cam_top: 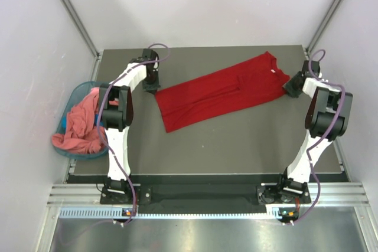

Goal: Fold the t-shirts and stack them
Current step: Fold the tshirt

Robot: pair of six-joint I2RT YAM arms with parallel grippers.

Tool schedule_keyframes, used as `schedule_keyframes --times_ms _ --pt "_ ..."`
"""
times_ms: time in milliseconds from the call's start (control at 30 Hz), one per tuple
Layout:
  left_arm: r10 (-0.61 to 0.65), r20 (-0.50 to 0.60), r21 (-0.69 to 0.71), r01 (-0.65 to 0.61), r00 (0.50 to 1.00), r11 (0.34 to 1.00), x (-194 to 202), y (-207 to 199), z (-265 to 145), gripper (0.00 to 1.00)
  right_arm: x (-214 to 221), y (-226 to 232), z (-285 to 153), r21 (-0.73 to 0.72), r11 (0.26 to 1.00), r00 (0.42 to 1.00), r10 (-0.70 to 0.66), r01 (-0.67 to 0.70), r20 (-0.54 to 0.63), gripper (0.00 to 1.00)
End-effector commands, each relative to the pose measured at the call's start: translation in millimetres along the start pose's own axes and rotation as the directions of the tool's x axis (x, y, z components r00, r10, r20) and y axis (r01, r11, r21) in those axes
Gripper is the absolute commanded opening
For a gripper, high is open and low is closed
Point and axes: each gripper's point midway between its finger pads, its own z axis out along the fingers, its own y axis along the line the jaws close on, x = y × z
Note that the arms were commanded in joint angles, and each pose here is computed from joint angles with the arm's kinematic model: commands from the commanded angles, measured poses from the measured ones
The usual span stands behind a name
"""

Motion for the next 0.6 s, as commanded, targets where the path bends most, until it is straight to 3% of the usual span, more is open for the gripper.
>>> schedule_keyframes --times_ms 0,33,133,400,567 --pt "-0.016 -0.038 -0.077 0.013 0.999 0.997 12 25 -16 0.0 -15 -10 14 0.037 0.999 1.0 -0.01 0.009 0.026 0.28" --pt "-0.019 -0.053 -0.055 0.016 0.998 0.998 16 21 -15 0.0 -19 -10 16 0.042 0.999 0.999 -0.029 0.028 0.033 0.17" --pt "-0.042 -0.069 -0.007 0.041 0.997 0.999 25 13 -17 0.0 -28 -9 18 0.044 0.996 0.996 -0.076 0.074 0.044 0.09" --pt "-0.094 -0.145 0.173 0.119 0.985 0.978 53 -22 -36 0.0 -60 -14 27 0.092 0.987 0.99 -0.136 0.133 0.028 0.09" --pt "-0.127 -0.225 0.167 0.167 0.966 0.972 80 -32 -36 0.0 -82 -10 37 0.1 0.984 0.988 -0.152 0.149 0.028 0.13"
